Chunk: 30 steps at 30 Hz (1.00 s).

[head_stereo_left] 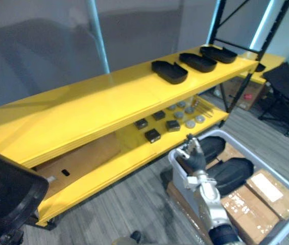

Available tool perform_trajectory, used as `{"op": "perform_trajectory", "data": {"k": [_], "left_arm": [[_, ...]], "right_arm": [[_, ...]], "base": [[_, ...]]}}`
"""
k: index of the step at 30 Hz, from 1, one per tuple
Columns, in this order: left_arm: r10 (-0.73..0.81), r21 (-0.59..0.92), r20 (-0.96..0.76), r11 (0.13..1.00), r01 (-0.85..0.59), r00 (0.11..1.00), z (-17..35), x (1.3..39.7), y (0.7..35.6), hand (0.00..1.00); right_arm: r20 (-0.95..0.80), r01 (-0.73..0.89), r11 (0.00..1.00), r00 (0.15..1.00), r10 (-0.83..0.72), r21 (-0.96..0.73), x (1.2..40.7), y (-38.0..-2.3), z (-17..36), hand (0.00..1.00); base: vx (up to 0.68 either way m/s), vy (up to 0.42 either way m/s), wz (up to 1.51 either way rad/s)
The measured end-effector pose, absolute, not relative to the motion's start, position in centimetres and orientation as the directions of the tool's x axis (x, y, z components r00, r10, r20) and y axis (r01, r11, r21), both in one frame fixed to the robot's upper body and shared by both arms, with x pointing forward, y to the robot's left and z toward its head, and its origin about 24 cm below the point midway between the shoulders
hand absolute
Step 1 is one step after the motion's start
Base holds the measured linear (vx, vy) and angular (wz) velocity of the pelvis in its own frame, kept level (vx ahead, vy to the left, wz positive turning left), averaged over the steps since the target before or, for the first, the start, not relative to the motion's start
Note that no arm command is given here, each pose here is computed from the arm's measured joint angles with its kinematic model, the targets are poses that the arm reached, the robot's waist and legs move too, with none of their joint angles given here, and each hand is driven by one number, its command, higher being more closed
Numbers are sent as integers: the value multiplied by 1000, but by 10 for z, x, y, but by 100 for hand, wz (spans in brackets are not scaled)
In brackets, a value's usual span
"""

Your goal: Walk over and take plastic housings, then place them on the shelf

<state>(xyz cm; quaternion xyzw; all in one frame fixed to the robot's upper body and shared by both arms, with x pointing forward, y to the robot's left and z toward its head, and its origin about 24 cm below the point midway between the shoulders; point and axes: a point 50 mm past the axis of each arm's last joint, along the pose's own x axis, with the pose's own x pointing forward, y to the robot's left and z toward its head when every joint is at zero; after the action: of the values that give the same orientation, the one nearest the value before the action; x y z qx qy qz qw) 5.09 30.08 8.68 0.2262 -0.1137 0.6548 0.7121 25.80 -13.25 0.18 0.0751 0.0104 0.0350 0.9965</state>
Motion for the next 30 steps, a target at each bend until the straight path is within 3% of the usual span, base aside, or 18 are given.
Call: {"op": "perform_trajectory", "data": {"k": [8,15,20,22,30], "left_arm": [[843,134,458,248,-960,282,94,83,292,100],[815,103,485,305,-947,316,100,98,289,100],[652,111,590,519,-848,477,119,146,278,100],[621,124,592,560,-819,514,119,158,277,100],[622,166,512,605,-779,593,104,159,265,100]], "right_arm": [[-86,43,988,996,-30,149,245,-149,-11,0],[-39,17,991,999,-12,131,247,-153,-2,0],[-54,192,973,981,-186,127,220,-185,-5,0],[-83,254,958,966,-245,132,205,-197,-12,0],[-28,193,971,981,-191,141,214,-195,-4,0]], "base": [[63,93,72],[48,105,17],[47,299,130],[-72,126,151],[-73,-70,-2]]}}
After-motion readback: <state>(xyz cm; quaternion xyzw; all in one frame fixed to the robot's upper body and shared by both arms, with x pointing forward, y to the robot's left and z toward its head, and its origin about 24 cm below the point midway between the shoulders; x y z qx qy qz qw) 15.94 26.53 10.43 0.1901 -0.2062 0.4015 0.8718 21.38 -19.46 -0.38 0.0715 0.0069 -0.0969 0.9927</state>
